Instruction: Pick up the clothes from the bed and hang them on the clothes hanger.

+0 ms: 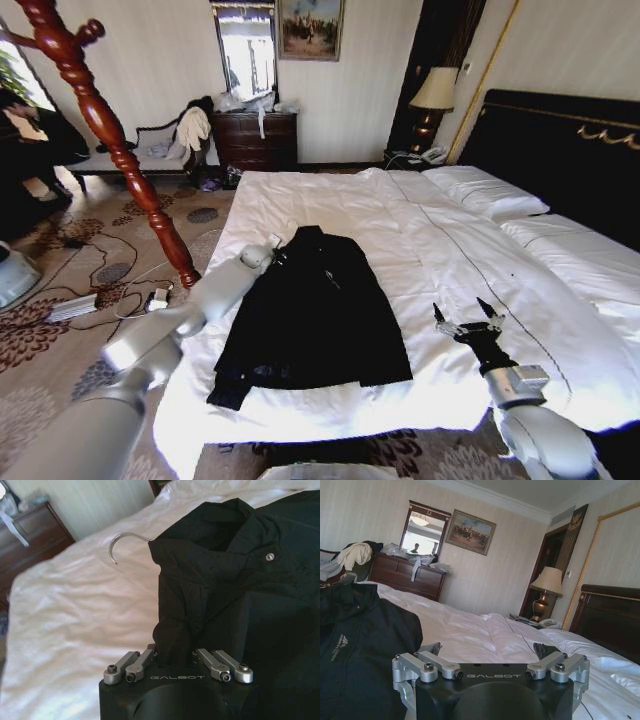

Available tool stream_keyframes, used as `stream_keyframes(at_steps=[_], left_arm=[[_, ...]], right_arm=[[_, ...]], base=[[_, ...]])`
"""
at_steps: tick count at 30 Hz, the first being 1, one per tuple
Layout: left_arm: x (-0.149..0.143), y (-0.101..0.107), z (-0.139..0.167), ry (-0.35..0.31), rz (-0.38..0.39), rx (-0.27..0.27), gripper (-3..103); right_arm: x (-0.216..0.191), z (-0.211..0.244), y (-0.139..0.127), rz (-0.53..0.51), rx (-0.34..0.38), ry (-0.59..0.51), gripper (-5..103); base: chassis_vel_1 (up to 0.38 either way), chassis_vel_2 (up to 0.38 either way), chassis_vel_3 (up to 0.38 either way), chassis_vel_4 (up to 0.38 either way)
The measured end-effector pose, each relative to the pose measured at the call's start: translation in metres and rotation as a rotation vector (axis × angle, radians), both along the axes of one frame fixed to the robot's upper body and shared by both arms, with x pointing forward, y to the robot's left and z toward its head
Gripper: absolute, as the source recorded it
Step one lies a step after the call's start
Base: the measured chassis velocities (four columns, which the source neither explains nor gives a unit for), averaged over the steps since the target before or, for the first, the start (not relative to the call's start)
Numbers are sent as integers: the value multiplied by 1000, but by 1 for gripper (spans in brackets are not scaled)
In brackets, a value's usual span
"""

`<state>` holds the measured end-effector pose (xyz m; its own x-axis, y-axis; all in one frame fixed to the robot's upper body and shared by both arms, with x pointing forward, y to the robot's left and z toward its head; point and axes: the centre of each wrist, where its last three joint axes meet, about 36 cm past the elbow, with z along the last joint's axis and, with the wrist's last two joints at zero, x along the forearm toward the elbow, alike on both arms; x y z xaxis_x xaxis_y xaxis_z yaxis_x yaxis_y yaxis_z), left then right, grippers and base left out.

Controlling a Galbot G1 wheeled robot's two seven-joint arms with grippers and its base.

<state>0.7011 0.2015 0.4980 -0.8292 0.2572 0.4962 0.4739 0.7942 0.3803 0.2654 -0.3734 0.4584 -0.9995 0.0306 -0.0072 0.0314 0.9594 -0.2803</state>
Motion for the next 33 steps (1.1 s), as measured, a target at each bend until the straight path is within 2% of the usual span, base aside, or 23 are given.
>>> stream_keyframes(at_steps=[6,12,16,17,20,26,27,31,33], left_arm=[[-21,14,28,-62,-49,-23,23],[-30,21,40,-95,-64,-26,23],[-58,39,71,-188,-94,-19,23],[-58,39,71,-188,-94,-19,23],[-73,56,90,-217,-84,-33,23],[-100,91,126,-210,-50,-83,23],[-100,91,126,-210,-50,-83,23],[-121,109,164,-260,-49,-88,23],[-126,112,174,-272,-51,-89,23]], right_arm=[[0,0,0,0,0,0,100],[0,0,0,0,0,0,100],[0,0,0,0,0,0,100],[0,0,0,0,0,0,100],[0,0,0,0,0,0,100],[0,0,0,0,0,0,100],[0,0,0,0,0,0,100],[0,0,0,0,0,0,100],[0,0,0,0,0,0,100]], base=[[0,0,0,0],[0,0,0,0],[0,0,0,0],[0,0,0,0],[0,0,0,0],[0,0,0,0],[0,0,0,0],[0,0,0,0],[0,0,0,0]])
